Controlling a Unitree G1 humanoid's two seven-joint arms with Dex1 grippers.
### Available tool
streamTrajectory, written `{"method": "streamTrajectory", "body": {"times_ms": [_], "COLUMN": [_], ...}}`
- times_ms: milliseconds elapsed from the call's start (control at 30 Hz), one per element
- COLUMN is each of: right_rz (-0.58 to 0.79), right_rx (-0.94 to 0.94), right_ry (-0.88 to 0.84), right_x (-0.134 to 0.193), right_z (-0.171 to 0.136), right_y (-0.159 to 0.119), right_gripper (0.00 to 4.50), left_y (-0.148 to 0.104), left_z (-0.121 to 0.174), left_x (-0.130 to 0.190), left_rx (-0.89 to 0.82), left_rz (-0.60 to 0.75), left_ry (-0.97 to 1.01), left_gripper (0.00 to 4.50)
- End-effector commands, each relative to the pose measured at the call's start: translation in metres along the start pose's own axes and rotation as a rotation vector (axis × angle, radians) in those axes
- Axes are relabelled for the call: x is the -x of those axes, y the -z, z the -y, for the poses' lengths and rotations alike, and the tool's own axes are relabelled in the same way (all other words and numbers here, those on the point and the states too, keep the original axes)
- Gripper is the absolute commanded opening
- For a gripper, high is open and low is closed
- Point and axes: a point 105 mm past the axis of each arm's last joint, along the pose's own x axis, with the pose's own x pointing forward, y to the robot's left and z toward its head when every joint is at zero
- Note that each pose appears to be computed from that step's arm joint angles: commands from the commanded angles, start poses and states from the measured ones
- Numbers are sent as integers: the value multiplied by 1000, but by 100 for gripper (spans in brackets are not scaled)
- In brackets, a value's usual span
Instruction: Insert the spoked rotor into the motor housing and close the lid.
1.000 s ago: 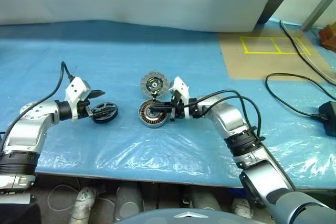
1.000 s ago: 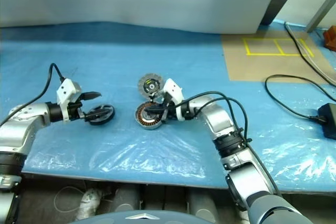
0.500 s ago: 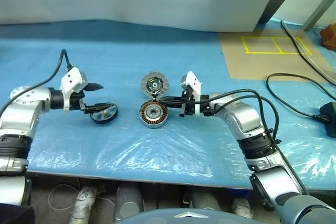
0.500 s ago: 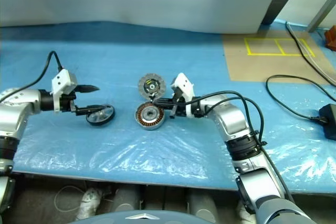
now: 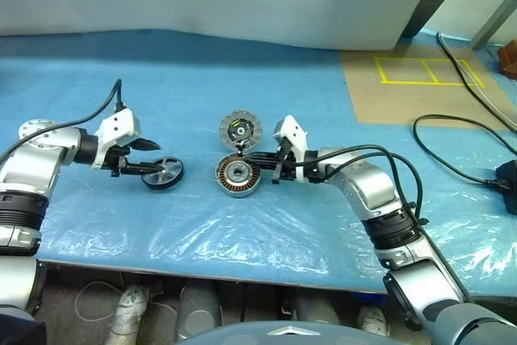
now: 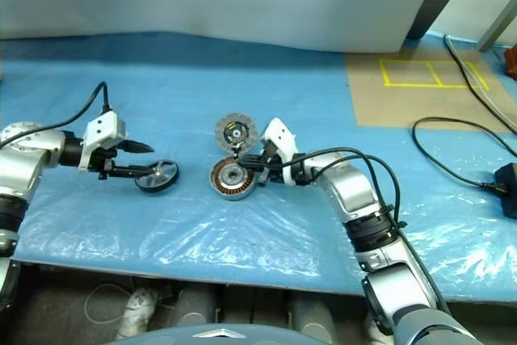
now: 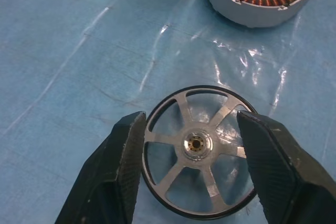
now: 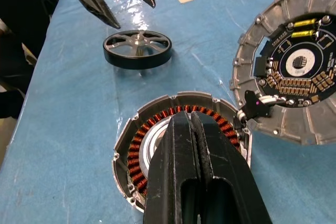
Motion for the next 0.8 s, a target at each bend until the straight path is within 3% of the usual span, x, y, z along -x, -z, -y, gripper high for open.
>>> {"method": "streamTrajectory", "body": {"times_ms": [33, 767, 800], "right_rz": [16, -22, -21], "right_rx": [29, 59, 59], "right_ry": [10, 86, 86], "right_x": [0, 0, 0], "right_z": [0, 7, 7], "right_y": [-4, 7, 7], "right_gripper": [0, 0, 0], "left_y": [4, 22, 23], "left_z": [-1, 11, 12], "left_x": [3, -30, -30], "left_rx": [-37, -46, -45], "left_rz": [-46, -109, -108], "left_ry": [7, 65, 67], "left_gripper": [288, 288, 273]}}
